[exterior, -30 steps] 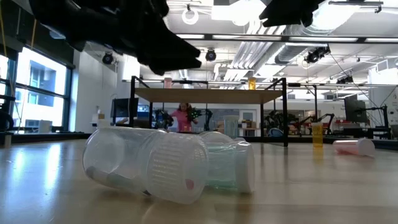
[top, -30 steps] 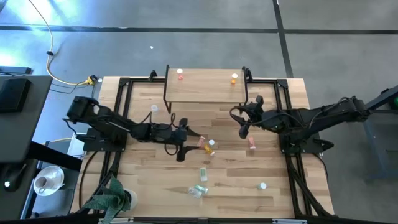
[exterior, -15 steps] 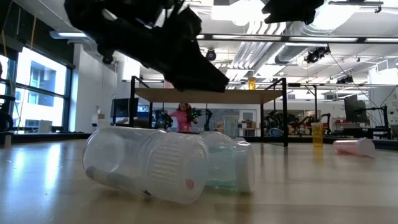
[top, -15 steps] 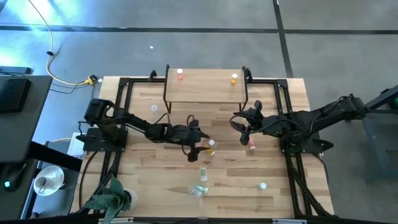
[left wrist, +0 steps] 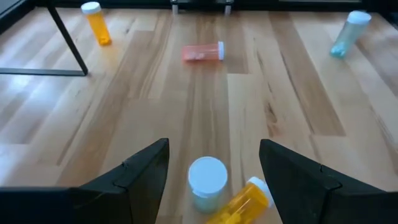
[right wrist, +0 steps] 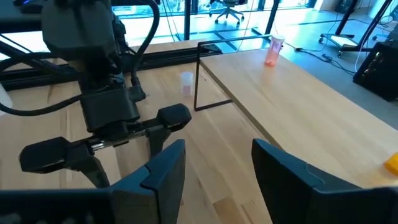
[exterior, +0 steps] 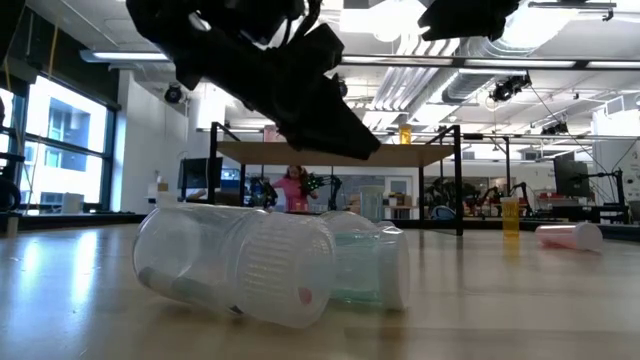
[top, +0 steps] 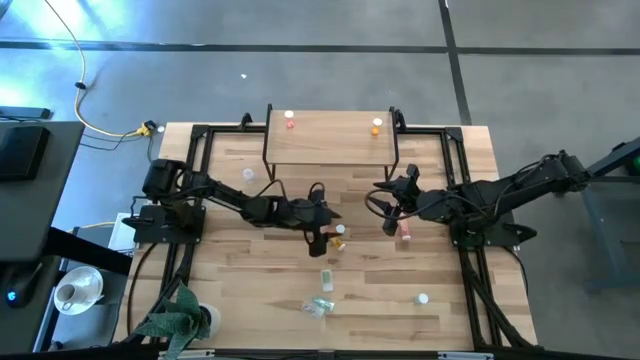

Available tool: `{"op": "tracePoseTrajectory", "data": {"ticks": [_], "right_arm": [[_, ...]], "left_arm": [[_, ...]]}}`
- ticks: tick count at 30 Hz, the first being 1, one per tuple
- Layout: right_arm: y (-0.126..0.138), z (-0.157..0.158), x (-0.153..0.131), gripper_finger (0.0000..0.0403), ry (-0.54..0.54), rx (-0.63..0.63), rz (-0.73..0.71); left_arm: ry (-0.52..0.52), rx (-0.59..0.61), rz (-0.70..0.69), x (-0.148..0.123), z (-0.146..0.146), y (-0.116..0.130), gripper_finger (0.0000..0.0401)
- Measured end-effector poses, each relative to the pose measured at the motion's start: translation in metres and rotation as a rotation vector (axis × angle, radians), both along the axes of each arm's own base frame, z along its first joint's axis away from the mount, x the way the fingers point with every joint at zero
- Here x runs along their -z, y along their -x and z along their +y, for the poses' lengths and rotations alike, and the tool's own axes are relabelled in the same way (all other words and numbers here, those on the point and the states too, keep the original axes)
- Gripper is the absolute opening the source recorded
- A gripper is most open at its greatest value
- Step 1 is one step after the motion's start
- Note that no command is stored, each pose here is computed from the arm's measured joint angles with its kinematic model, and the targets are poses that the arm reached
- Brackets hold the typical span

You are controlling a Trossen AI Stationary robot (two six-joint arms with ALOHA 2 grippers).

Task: Pick and place medicine bottles onto shelf by color
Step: Put the top green pill bottle on the shelf

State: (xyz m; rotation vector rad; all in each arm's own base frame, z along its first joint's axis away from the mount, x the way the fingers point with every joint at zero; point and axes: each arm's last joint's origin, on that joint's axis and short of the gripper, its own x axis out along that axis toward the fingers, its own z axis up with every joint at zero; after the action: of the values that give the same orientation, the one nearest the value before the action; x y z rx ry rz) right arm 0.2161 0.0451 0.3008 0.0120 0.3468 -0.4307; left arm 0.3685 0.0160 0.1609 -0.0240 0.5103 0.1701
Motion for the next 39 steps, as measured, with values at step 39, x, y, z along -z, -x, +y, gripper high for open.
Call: {"op": "tracePoseTrajectory", "data": {"ticks": [39], "right_arm": [[0.0,0.0,0.001,0.0177,0.002,0.0,0.008]], "left_arm": [[0.035,-0.029,0.059,0.038,0.005,-0.007,0.0238]]}}
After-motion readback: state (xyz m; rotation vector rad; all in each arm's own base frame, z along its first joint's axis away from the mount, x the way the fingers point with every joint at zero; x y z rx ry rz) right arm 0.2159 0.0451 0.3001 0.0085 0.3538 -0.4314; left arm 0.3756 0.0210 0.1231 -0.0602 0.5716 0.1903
